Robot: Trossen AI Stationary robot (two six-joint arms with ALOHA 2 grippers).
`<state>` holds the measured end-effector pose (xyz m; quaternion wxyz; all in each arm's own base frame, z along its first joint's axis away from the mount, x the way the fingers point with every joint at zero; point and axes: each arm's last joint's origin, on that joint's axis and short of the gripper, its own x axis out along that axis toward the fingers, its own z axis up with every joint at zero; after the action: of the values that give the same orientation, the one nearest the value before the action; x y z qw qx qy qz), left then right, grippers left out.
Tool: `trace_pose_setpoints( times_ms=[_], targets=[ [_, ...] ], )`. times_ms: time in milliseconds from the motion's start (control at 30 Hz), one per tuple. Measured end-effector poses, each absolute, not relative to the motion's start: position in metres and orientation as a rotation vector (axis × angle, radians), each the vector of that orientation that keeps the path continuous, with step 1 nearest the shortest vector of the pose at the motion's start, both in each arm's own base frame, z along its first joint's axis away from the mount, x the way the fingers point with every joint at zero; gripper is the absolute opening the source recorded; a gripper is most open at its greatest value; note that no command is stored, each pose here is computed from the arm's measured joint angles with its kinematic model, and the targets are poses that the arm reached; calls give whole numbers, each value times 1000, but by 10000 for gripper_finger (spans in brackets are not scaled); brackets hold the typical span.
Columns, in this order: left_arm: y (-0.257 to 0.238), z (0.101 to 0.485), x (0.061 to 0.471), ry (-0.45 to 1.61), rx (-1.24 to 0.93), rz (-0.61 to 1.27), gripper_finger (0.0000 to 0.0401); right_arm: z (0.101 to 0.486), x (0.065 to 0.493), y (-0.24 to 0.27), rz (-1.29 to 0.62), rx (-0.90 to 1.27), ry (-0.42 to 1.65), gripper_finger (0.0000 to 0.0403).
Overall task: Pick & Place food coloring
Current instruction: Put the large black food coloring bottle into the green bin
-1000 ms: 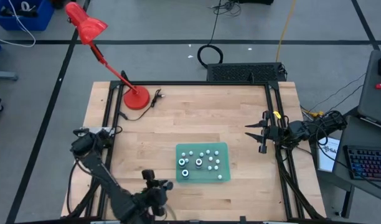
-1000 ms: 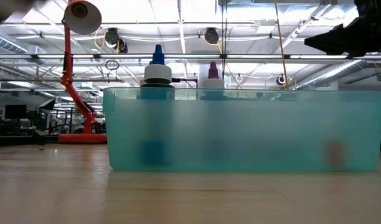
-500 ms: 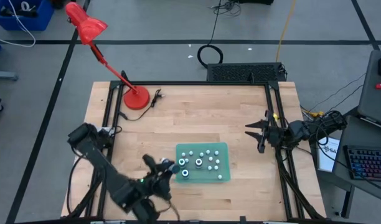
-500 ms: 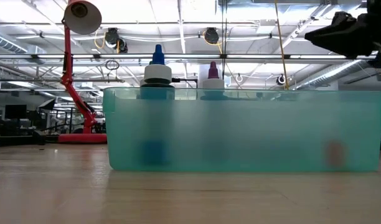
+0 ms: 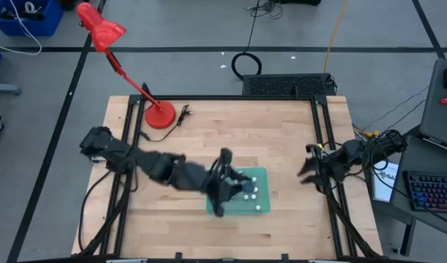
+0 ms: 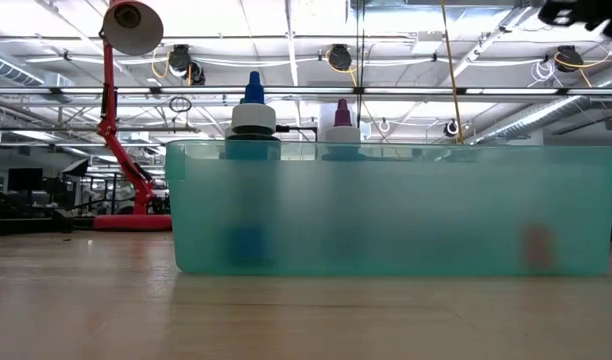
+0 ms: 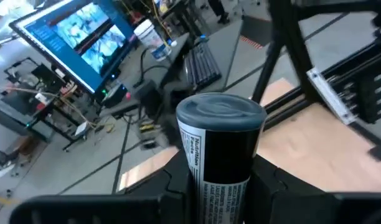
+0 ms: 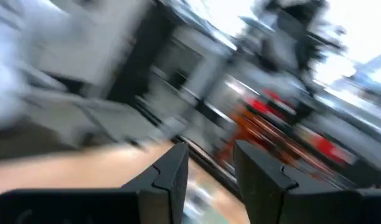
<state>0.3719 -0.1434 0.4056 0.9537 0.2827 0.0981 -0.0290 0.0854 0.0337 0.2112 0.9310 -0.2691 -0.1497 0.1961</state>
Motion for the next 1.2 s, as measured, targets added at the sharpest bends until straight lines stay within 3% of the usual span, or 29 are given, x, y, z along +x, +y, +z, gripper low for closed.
trace_pose_setpoints(
  times_ms=[200, 300, 400, 567, 633, 900, 1200],
  targets=[
    [-97, 403, 392, 185, 536, -126, 88, 214, 79, 42, 774, -416, -387, 116],
    [-80, 397, 404, 166, 523, -183, 88, 216, 78, 42, 802, -280, -353, 116],
    [-64, 389, 416, 134, 545, -263, 88, 217, 82, 38, 627, -143, -291, 116],
    [-37, 380, 426, 119, 546, -346, 88, 221, 89, 19, -66, -23, -254, 116],
    [-23, 378, 427, 104, 536, -384, 88, 221, 93, 17, -205, -81, -232, 116],
    [23, 370, 430, -36, 478, -459, 88, 221, 130, 30, -180, -312, -238, 128],
    [29, 360, 432, -50, 459, -445, 88, 232, 184, 25, -293, -425, -265, 227]
  ],
)
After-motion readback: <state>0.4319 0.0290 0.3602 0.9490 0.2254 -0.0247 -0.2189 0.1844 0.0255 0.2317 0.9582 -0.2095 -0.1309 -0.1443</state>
